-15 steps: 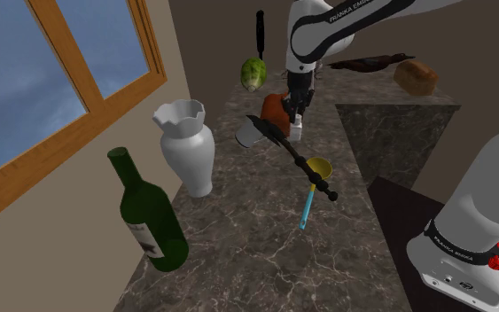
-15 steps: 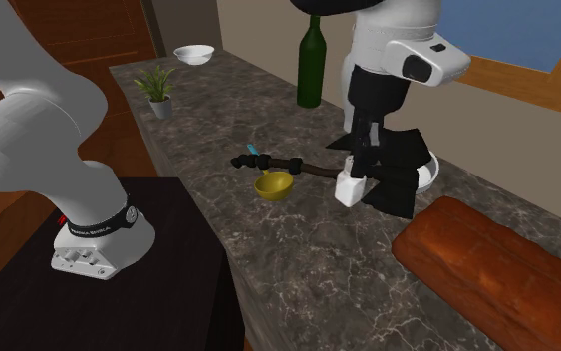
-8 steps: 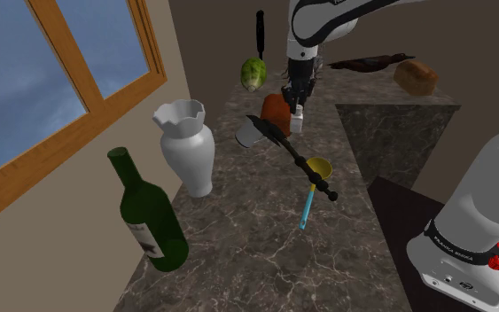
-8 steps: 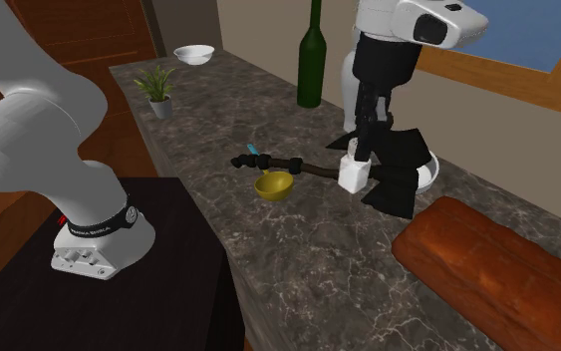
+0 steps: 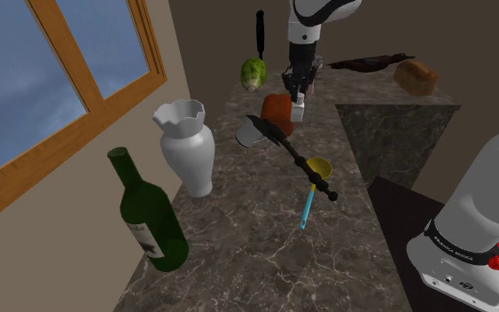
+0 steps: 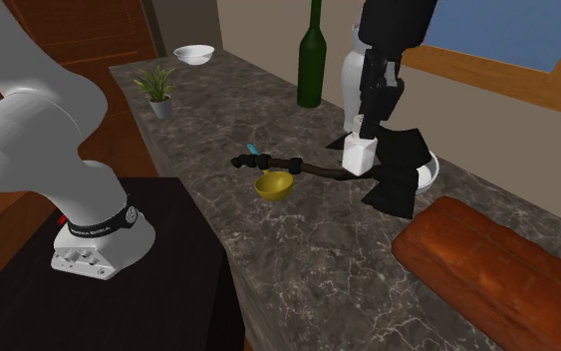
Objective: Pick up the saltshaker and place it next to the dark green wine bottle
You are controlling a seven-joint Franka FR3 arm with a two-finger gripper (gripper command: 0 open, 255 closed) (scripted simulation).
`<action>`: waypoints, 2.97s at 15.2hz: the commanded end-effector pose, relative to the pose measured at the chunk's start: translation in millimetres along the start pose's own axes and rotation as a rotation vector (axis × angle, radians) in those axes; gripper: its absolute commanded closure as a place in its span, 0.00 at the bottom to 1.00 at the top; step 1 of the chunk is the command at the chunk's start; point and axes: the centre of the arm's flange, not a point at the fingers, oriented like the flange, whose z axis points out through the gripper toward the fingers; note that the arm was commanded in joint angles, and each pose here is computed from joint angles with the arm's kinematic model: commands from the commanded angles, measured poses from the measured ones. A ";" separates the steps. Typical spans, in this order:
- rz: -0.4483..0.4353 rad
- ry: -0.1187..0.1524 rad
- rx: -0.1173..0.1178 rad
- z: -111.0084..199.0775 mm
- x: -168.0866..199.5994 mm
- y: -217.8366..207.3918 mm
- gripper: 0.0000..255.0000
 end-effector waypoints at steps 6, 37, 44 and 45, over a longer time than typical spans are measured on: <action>0.000 0.000 0.000 -37.4 0.3 -0.9 1.00; 0.000 0.000 0.000 -201.1 -1.1 -2.8 1.00; 0.000 0.000 0.000 -238.0 -1.4 -3.3 1.00; 0.000 0.000 0.000 -243.3 -1.5 -3.3 1.00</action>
